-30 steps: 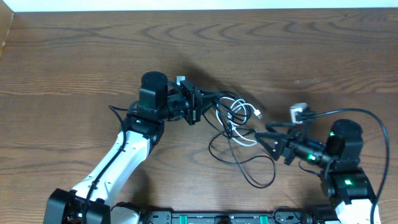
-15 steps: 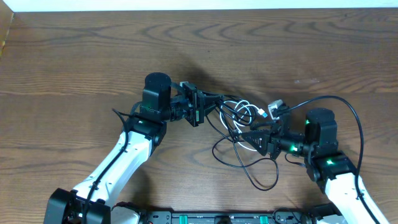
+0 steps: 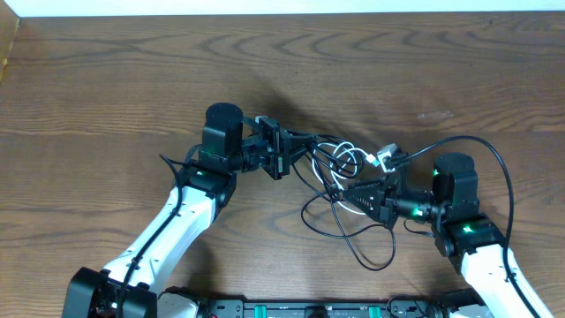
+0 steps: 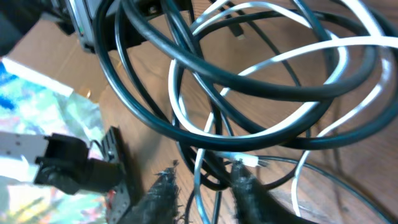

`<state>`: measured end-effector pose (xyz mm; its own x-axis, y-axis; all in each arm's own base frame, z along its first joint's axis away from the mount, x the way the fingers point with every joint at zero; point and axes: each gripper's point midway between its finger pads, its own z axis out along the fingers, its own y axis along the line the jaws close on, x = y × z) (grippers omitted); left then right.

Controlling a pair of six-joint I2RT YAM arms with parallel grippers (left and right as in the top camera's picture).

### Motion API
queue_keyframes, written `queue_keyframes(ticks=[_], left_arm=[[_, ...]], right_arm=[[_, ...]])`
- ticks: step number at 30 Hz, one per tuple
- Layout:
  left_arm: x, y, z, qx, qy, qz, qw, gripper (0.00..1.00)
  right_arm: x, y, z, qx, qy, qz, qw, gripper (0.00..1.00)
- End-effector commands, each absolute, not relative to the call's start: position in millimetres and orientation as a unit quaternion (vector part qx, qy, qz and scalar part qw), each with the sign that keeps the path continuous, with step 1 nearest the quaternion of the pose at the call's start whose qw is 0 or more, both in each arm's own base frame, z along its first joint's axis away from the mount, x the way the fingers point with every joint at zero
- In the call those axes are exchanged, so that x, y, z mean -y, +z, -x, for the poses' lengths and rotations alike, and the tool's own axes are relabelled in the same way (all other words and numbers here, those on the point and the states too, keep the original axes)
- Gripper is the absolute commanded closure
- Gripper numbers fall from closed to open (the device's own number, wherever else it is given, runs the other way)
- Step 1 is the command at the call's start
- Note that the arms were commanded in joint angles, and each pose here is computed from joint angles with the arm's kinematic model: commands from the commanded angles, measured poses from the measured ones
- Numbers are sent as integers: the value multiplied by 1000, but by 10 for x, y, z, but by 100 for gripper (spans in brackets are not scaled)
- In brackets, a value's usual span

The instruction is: Untangle cables

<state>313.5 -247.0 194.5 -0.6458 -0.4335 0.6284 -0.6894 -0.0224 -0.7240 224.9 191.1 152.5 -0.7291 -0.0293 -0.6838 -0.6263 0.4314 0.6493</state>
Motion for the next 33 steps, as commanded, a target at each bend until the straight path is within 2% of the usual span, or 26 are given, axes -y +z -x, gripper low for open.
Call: queue_keyframes(ticks=[1,2,9,14,16,19,24,26,33], left_arm=[[2485,2002,-3142,688,592,-405,111,92],[2486,2003,-3141,688,592,-404,111,92],[2445,1977,-3221,684,589,-420,90,92],[2434,1970,-3242,683,589,-424,84,92],[2437,1971,-3237,683,589,-423,85,92],[2441,1974,-3229,684,589,-421,87,92],[2441,1974,-3229,684,589,-421,87,92],[2441,1974,-3229,685,589,-420,86,92],[2441,1974,-3229,685,589,-420,86,92]], right_arm=[[-1963,1532,-2150,-780,510,219,288,94],[-1964,1534,-2150,-781,511,217,287,99],[-2010,1608,-2033,-764,543,227,265,99],[-1978,1513,-2047,-779,526,218,262,99],[-1949,1457,-2096,-791,509,209,267,91],[-1902,1417,-2211,-803,482,200,289,69],[-1868,1406,-2304,-808,462,195,309,50],[-1868,1406,-2305,-808,462,195,309,45],[-1894,1348,-2315,-811,439,218,320,40]])
